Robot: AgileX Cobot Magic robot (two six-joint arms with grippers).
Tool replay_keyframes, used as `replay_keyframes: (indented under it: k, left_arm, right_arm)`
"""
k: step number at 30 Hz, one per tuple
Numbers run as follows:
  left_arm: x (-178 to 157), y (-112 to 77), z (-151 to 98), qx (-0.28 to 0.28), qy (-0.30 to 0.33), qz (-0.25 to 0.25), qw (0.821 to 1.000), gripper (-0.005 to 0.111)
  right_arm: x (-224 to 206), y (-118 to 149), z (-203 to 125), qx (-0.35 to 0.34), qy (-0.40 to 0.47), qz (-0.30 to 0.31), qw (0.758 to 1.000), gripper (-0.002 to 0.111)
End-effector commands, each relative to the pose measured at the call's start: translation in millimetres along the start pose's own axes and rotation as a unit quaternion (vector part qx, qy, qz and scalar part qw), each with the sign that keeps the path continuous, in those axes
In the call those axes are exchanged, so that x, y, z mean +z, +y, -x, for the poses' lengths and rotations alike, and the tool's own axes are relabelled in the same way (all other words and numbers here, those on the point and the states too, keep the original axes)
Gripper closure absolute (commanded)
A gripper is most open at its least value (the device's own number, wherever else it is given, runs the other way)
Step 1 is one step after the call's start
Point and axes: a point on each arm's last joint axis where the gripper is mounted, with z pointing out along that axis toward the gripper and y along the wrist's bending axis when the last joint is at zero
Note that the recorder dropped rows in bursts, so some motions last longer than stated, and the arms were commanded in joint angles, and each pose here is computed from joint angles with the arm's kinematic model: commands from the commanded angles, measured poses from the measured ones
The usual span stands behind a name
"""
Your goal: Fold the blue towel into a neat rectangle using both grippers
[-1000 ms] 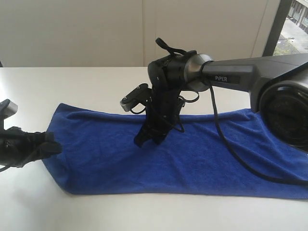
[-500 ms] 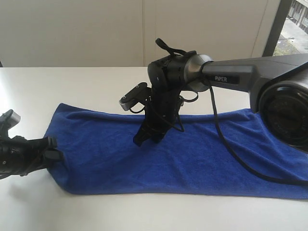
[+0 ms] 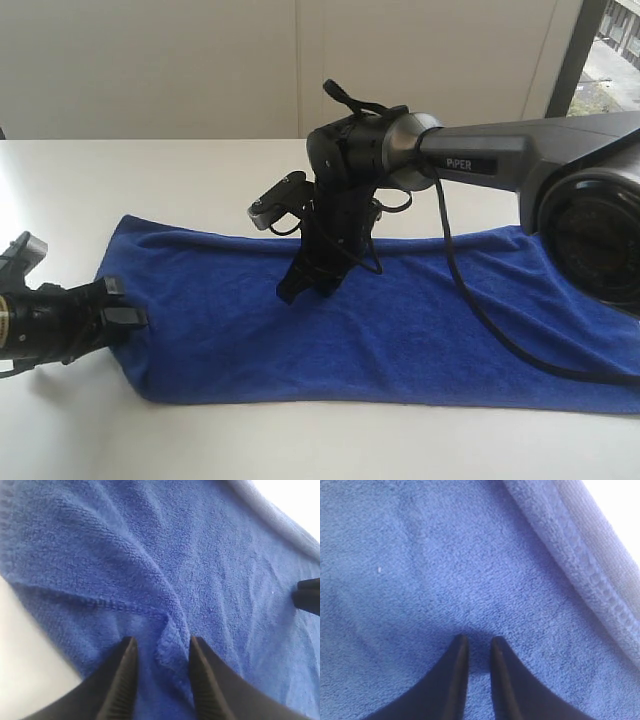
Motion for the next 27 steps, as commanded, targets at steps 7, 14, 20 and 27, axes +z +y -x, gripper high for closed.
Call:
replay_keyframes:
  k: [7, 14, 20, 27]
  left_arm:
    - [2.1, -8.7, -0.8, 0.000, -0.004, -0.060, 0.998, 0.065]
    - [2.8, 2.1, -2.3, 0.006, 0.004, -0.001, 1.000, 0.066]
    - [2.8, 2.3, 0.0, -0.007, -0.009, 0.000, 1.000, 0.075]
    - [2.7, 0.2, 2.2, -0.018, -0.020, -0.012, 1.000, 0.077]
  right_arm:
    - [0.8, -1.9, -3.3, 0.001, 0.010, 0.003, 1.000, 0.091]
    - [0.8, -1.9, -3.1, 0.001, 0.009, 0.002, 1.000, 0.091]
    - [0.8, -2.0, -2.9, 0.001, 0.008, 0.002, 1.000, 0.091]
    - [0.8, -2.0, -2.9, 0.001, 0.008, 0.002, 1.000, 0.091]
